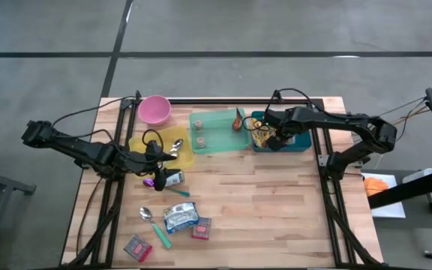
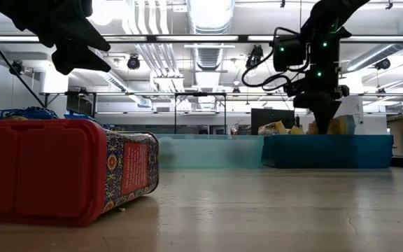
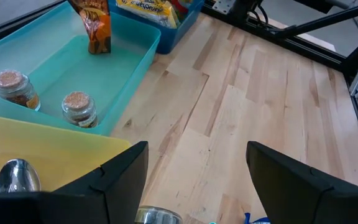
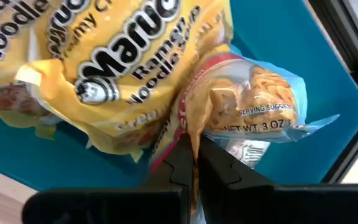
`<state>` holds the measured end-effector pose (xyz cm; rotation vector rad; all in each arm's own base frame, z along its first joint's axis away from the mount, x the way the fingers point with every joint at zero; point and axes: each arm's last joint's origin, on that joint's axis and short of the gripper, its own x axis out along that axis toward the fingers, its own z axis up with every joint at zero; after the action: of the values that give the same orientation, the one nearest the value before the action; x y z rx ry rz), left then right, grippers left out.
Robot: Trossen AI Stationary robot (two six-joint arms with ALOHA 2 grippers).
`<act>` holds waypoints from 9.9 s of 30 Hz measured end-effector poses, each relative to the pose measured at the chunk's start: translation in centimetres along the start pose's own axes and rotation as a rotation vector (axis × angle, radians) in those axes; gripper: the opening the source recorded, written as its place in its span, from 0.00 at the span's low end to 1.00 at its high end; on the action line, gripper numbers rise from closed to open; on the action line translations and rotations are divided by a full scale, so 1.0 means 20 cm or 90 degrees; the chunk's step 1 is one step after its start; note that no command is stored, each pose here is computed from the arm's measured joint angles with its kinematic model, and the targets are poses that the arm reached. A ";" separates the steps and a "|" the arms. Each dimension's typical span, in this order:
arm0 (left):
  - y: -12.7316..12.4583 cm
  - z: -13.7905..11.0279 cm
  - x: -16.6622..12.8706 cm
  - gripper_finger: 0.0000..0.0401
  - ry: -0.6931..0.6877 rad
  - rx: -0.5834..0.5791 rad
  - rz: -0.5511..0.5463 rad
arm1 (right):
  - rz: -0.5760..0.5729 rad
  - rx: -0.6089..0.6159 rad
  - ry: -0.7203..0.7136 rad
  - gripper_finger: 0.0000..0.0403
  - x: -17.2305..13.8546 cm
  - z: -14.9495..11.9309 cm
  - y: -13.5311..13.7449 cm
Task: Pick & Place Food Item
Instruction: Put the light blue noodle pack into the blue bin, then put the blue spoon into the yellow bin
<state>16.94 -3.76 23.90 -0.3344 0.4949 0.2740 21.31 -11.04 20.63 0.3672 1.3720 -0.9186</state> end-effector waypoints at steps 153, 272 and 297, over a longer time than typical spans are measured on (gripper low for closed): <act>-0.47 -0.57 0.17 0.70 0.667 0.348 -0.109 | 0.441 -0.163 -0.407 0.53 -0.40 -0.71 1.32; 0.56 0.32 0.19 0.08 0.492 -0.012 0.323 | 0.397 -0.143 -0.448 0.53 -0.39 -0.72 1.31; 0.65 0.11 0.32 0.08 0.651 0.005 0.243 | 0.396 -0.143 -0.448 0.53 -0.39 -0.72 1.31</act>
<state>18.95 9.97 19.34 -0.3572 1.5750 0.4651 31.36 18.05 17.72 0.2386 0.6312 -0.3087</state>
